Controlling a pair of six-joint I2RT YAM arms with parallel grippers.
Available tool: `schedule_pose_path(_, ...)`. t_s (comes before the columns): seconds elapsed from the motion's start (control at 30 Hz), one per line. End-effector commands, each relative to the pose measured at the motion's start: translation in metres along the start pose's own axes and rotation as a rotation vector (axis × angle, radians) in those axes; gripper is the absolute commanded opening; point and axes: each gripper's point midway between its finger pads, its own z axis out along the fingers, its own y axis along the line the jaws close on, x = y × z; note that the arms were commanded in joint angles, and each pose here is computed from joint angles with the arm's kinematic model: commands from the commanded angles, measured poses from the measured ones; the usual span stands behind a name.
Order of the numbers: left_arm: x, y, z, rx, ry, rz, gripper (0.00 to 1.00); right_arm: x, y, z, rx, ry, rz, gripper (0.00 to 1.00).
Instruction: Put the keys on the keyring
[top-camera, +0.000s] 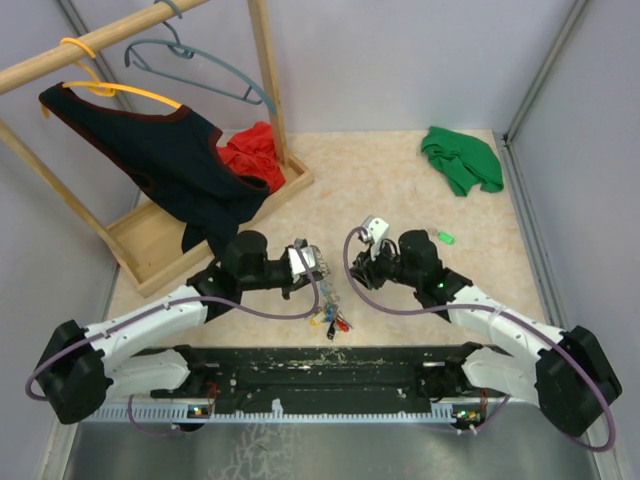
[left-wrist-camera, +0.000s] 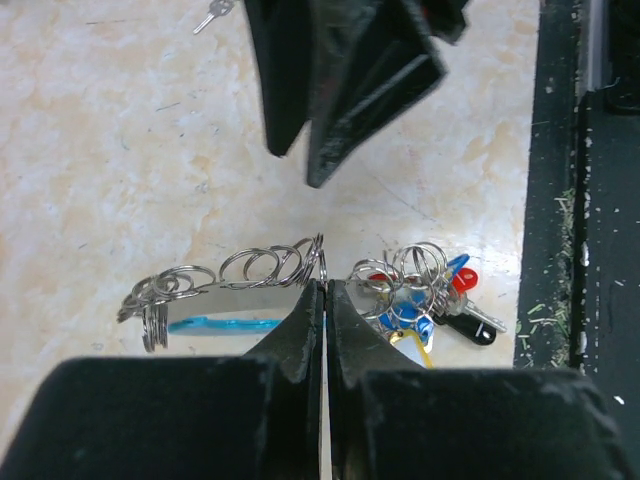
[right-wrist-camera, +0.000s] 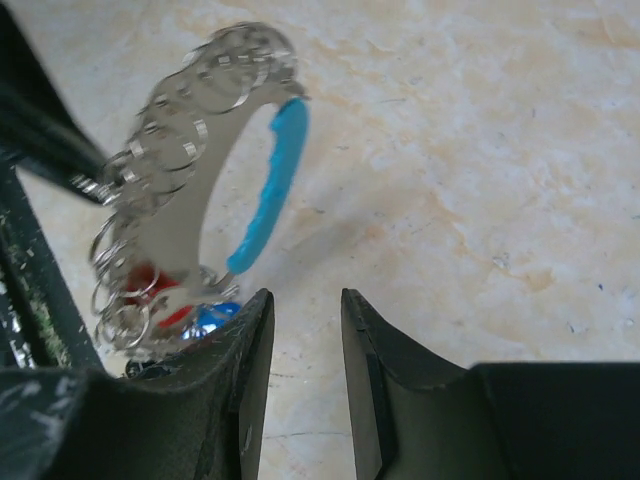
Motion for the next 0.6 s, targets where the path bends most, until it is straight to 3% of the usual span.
schedule_pose_path(0.0, -0.003, 0.017, -0.004, -0.056, 0.086, 0.035, 0.00, -0.043, 0.035, -0.012, -0.199, -0.232, -0.168, 0.34)
schedule_pose_path(0.23, 0.002, 0.025, 0.001, -0.064, 0.141, 0.045, 0.00, -0.049, 0.075, -0.017, -0.439, -0.385, -0.316, 0.29)
schedule_pose_path(0.57, -0.001, 0.022, 0.011, -0.017, 0.132, 0.047, 0.00, -0.044, 0.077, 0.003, -0.508, -0.407, -0.318, 0.24)
